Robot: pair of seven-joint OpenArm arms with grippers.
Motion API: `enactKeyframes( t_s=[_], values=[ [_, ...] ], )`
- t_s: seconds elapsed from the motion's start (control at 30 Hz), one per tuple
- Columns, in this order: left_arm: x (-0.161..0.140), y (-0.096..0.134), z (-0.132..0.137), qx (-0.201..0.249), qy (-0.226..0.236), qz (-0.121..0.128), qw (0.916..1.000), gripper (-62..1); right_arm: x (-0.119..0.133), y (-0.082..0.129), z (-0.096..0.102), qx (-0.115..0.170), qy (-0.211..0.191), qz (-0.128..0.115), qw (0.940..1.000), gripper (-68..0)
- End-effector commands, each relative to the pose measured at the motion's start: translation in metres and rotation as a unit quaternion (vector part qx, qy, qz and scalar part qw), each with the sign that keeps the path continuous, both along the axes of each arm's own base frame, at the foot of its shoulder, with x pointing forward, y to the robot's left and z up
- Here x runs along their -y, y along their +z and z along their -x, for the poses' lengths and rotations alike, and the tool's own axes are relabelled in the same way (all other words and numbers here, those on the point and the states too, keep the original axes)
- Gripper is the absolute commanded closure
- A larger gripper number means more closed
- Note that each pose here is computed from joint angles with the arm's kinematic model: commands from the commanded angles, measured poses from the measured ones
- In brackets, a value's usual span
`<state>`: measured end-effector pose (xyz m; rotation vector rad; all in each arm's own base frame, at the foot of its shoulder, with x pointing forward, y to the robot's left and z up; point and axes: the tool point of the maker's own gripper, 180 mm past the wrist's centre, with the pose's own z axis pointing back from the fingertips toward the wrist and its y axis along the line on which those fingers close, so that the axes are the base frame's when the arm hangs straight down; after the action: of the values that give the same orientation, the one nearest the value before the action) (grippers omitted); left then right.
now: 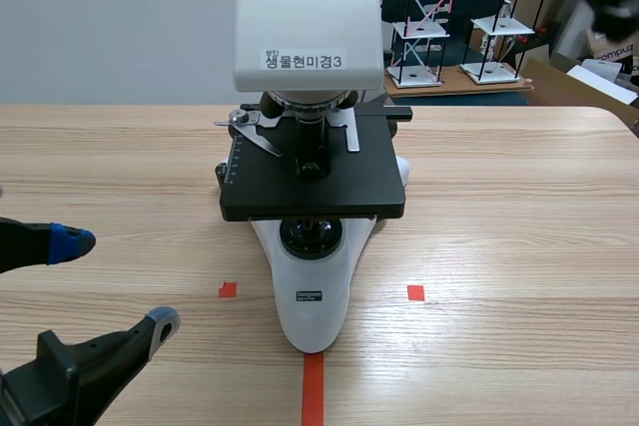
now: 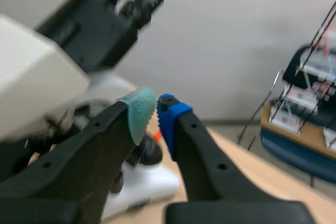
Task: Return to the home posture
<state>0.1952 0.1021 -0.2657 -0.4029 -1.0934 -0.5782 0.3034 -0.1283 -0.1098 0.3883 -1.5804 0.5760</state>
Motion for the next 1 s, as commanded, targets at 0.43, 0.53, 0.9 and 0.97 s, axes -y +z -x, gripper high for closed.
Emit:
enactKeyframes(
  t_s=[0.43, 0.53, 0.9, 0.97],
  values=[
    [0.002, 0.006, -0.002, 0.009, 0.001, 0.010, 0.9999, -62.3, -0.015, -0.082, 0.100, -0.003, 0.087, 0.092, 0.9919, -59.6],
    [0.002, 0.006, -0.002, 0.009, 0.001, 0.010, 0.9999, -62.3, -0.023, -0.086, 0.116, 0.021, 0.107, 0.108, 0.9882, -59.6],
    [0.002, 0.006, -0.002, 0.009, 0.001, 0.010, 0.9999, -62.3, -0.056, -0.097, 0.138, 0.020, 0.135, 0.073, 0.9879, -61.0],
    [0.002, 0.006, -0.002, 0.009, 0.001, 0.010, 0.9999, -62.3, -0.058, -0.098, 0.138, 0.020, 0.131, 0.072, 0.9886, -61.0]
  ],
)
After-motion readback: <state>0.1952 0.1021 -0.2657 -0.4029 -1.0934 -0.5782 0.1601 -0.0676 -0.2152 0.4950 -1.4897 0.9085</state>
